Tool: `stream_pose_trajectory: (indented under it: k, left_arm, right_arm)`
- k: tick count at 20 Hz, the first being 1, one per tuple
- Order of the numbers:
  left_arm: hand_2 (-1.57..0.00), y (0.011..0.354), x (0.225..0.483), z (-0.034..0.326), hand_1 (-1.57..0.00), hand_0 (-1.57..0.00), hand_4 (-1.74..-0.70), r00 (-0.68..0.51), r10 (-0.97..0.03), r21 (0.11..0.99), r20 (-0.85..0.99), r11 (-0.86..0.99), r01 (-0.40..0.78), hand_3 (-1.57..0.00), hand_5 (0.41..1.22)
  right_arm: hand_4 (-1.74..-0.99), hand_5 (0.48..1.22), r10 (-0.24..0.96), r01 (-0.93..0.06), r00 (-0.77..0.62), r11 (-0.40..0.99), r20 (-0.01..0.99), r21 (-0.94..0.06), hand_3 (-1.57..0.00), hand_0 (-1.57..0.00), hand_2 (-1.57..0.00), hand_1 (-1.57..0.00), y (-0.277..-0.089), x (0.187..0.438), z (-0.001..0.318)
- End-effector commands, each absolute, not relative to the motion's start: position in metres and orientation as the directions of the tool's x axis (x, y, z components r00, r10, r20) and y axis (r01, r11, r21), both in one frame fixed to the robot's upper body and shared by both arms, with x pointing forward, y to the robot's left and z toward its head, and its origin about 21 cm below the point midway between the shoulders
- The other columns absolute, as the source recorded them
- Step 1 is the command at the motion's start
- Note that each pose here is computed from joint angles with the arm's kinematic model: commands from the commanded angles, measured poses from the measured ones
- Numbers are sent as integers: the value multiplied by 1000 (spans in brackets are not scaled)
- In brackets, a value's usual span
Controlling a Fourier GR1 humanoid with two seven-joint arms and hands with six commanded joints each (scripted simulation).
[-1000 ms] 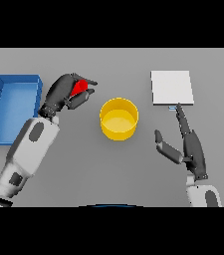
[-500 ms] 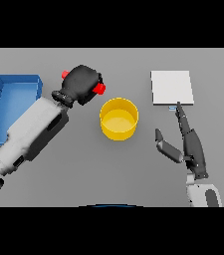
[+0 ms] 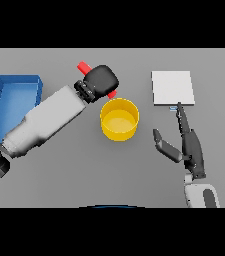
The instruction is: Pick up the red beaker and tilt it to pour out 1 green nut into yellow bowl. Pick up the yellow bowl and place it on the metallic measuring scale.
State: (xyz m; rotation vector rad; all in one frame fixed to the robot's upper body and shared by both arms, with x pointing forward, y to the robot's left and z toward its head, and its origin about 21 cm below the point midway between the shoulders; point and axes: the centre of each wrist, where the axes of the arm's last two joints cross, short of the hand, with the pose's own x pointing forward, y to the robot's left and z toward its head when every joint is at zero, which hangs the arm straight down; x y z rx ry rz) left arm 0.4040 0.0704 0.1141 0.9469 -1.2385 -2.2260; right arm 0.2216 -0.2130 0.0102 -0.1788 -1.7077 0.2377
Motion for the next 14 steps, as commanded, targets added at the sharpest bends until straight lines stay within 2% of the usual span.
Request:
stream_pose_trajectory:
  k: [1,5,9,14]
  left_arm:
    - [-1571,67,403,113,-1571,-1571,-1715,-680,-615,828,-400,-561,20,-1571,1219]
    - [-1571,57,403,114,-1571,-1571,-1730,-673,-509,725,-536,-687,-57,-1571,1220]
    - [-1571,50,400,114,-1571,-1571,-1735,-694,-364,627,-621,-762,-162,-1571,1221]
    - [-1571,36,399,111,-1571,-1571,-1734,-649,-187,473,-738,-828,-299,-1571,1221]
  right_arm:
    - [-1193,649,266,-17,-157,962,951,-272,1,1,1,1,-213,221,10]
    - [-1188,647,297,-5,-171,953,939,-302,1,1,1,1,-214,224,10]
    - [-1179,627,274,3,-166,961,947,-277,1,1,1,1,-215,219,11]
    - [-1162,627,288,2,-162,956,944,-292,1,1,1,1,-212,222,12]
